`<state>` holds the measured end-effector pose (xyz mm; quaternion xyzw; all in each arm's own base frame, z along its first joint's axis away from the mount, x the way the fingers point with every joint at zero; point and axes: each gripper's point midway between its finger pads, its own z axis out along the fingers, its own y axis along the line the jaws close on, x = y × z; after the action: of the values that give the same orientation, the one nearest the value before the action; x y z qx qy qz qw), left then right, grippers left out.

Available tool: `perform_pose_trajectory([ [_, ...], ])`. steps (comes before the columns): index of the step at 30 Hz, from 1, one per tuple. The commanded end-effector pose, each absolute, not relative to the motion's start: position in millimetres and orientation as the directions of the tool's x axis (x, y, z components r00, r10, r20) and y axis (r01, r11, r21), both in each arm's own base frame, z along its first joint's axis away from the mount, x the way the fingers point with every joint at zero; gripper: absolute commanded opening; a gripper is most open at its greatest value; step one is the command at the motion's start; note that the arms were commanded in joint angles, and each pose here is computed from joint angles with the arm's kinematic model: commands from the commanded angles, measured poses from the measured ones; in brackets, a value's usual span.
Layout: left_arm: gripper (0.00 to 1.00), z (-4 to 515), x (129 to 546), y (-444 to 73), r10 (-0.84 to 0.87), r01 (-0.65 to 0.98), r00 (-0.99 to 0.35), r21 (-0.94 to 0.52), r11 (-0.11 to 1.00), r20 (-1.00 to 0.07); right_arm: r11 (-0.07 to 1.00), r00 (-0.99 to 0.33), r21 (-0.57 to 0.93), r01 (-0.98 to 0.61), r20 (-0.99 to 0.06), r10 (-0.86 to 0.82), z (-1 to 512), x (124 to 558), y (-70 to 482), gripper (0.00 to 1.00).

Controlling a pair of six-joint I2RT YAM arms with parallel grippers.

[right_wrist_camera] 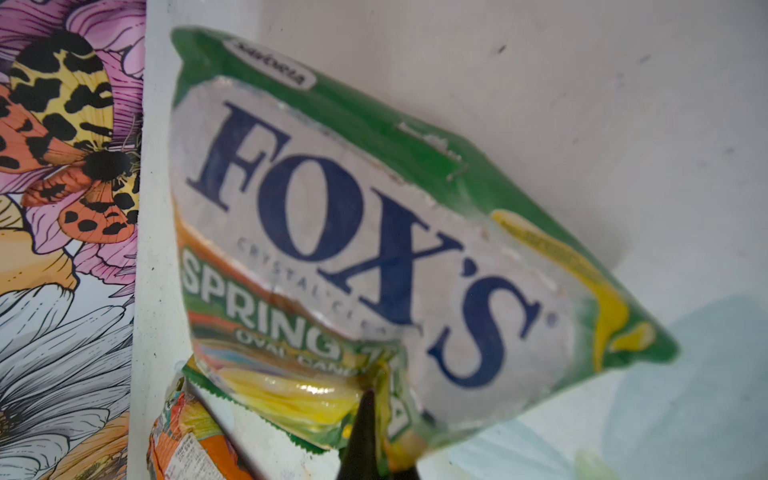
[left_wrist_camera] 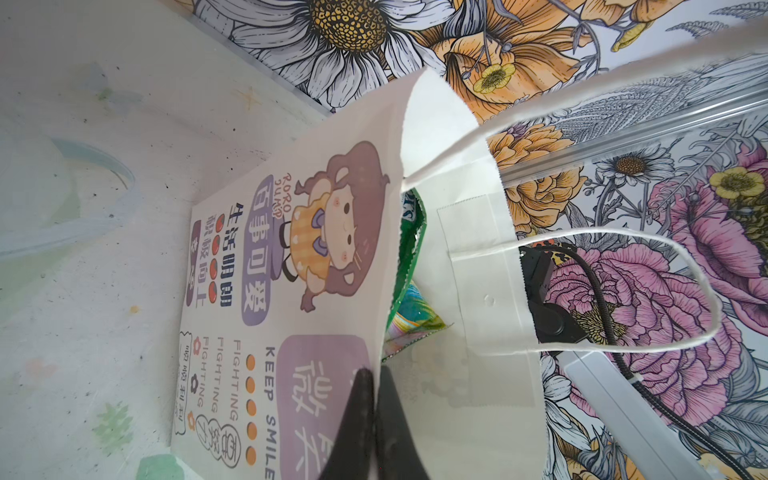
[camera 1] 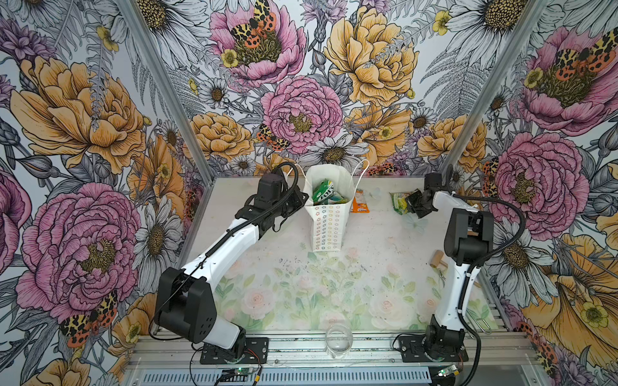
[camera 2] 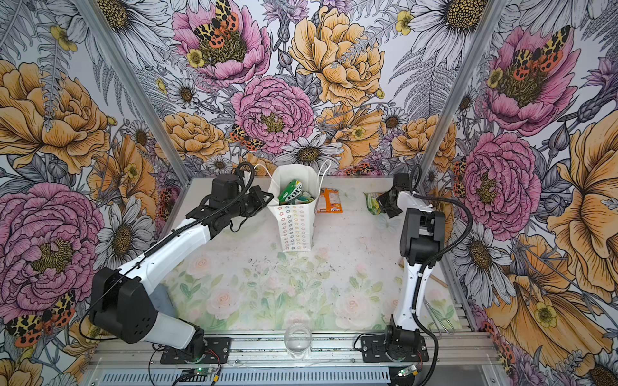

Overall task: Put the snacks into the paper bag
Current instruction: 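Lift the Fox's packet up off the table with the right gripper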

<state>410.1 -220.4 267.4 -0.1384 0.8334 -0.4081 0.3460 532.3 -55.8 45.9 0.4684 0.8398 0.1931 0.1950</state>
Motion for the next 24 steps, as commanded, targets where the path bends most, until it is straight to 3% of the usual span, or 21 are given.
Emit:
perform_pose_trajectory([
  [1, 0.06, 280.4, 411.1, -225.8, -0.505, 0.104, -0.712, -0.785, 0.610, -0.487, 0.546, -0.550, 0.513, 0.662, -0.162, 0.820, 54.3, 519.1, -51.6, 0.00],
  [14, 0.06, 280.9, 410.6, -225.8, -0.505, 0.107, -0.712, -0.787, 0.608, -0.487, 0.658, -0.765, 0.620, 0.428, -0.139, 0.629, 61.5, 493.3, -9.1, 0.00],
  [24, 0.06, 281.0, 411.4, -228.6, -0.502, 0.110, -0.716, -0.788, 0.605, -0.485, 0.700, -0.854, 0.666, 0.258, -0.181, 0.487, 81.0, 461.4, 17.7, 0.00],
])
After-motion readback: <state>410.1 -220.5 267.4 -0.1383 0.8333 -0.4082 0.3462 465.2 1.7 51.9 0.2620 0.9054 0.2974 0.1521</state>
